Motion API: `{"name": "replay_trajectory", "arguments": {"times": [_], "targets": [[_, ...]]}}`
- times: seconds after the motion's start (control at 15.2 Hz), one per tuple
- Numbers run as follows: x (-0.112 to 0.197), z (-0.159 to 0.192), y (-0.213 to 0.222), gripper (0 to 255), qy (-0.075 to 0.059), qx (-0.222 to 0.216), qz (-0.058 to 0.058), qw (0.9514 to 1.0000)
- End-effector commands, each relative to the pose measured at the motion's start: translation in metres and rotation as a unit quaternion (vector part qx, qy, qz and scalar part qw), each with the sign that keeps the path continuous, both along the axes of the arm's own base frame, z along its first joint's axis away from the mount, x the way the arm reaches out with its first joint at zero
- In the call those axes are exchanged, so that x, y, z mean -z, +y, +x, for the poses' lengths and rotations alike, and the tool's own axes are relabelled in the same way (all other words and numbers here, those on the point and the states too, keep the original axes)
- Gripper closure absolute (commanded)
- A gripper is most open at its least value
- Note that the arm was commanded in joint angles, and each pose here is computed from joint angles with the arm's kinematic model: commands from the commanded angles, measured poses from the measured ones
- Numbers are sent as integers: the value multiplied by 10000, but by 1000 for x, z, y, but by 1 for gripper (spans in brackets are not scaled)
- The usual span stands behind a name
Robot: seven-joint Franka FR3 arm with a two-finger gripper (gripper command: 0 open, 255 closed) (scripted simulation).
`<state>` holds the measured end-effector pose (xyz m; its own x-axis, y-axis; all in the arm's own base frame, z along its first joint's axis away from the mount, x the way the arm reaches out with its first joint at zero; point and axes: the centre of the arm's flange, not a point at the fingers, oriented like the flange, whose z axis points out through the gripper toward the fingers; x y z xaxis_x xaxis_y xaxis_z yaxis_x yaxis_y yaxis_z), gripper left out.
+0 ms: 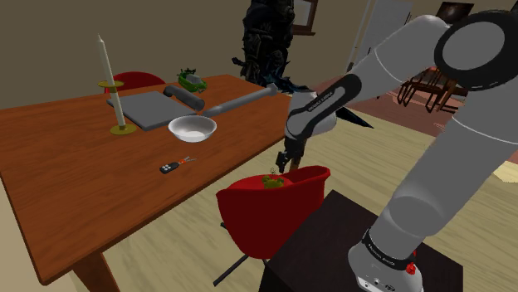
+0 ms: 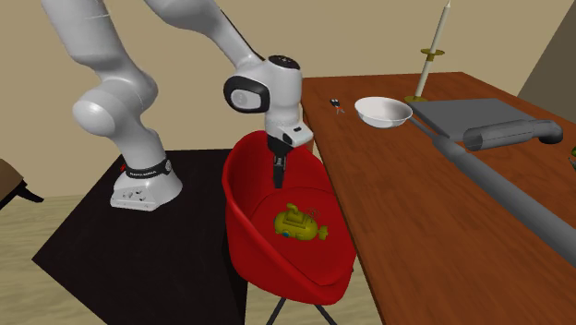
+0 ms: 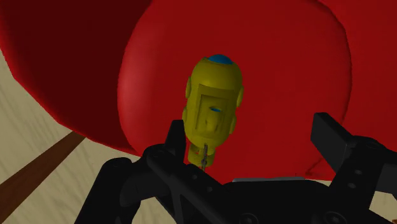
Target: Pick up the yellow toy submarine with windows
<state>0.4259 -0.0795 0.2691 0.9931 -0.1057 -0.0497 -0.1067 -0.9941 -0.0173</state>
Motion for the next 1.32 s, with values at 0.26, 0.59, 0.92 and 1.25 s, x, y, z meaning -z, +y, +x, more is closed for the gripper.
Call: {"name": "replay_trajectory", "arguments": {"times": [0.26, 0.59, 0.92, 1.25], "targets": [[60, 40, -25, 0, -277, 78, 10, 9996], [99, 65, -39, 0, -435, 125, 20, 9990], [126, 65, -39, 0, -435, 125, 20, 9990], [134, 63, -39, 255, -435, 125, 20, 9990]]}}
